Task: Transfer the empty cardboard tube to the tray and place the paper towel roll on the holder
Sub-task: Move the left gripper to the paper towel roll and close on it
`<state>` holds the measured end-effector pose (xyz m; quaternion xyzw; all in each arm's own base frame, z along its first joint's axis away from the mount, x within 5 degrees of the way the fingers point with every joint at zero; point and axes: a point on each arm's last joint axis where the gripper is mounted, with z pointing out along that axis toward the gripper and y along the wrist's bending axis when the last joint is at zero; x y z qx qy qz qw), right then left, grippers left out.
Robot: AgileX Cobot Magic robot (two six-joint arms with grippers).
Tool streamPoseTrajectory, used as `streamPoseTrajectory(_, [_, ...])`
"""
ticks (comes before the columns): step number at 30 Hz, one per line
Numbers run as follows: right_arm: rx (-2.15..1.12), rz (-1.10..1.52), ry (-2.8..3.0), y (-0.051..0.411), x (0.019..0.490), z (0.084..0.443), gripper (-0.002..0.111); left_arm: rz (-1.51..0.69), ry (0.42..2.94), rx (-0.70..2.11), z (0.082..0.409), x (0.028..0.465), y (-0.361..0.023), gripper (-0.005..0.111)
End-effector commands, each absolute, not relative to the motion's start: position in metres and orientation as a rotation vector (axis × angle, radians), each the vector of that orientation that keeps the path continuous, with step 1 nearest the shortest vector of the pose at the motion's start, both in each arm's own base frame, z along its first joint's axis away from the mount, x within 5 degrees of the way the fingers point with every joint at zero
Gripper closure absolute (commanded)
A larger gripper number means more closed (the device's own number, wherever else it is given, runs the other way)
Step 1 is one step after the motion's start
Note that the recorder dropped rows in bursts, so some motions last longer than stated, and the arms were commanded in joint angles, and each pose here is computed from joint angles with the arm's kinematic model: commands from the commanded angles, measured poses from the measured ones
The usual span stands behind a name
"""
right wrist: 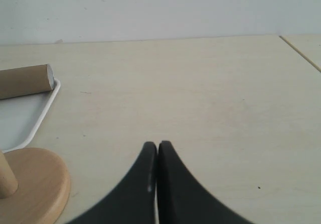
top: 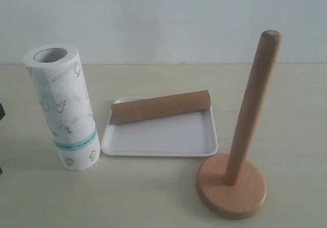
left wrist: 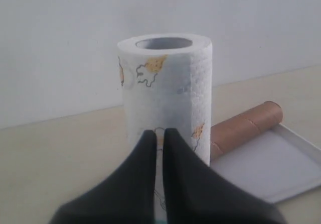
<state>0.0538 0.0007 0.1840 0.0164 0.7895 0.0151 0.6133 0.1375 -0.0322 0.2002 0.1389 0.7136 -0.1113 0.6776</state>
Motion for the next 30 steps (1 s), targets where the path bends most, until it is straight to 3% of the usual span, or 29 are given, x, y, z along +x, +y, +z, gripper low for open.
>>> streamPoseTrajectory(1, [0.041,0.028,1.816,0.0,0.054,0.183,0.108,-0.269,1.61,0.308,0.199,0.14,-0.033,0.103])
streamPoseTrajectory(15, [0.041,0.028,1.816,0.0,0.054,0.183,0.108,-0.306,1.672,0.329,0.194,0.139,-0.036,0.1])
streamPoseTrajectory(19, [0.041,0.028,1.816,0.0,0.054,0.183,0.108,-0.31,1.672,0.348,0.193,0.138,-0.037,0.075])
streamPoseTrajectory(25, [0.041,0.028,1.816,0.0,0.054,0.183,0.108,-0.341,1.604,0.353,0.199,0.138,-0.039,0.002])
streamPoseTrajectory(26, [0.041,0.028,1.816,0.0,0.054,0.183,0.108,-0.357,1.576,0.352,0.202,0.137,-0.04,-0.003])
streamPoseTrajectory(30, [0.041,0.028,1.816,0.0,0.054,0.183,0.108,-0.407,1.5,0.362,0.209,0.136,-0.044,-0.003])
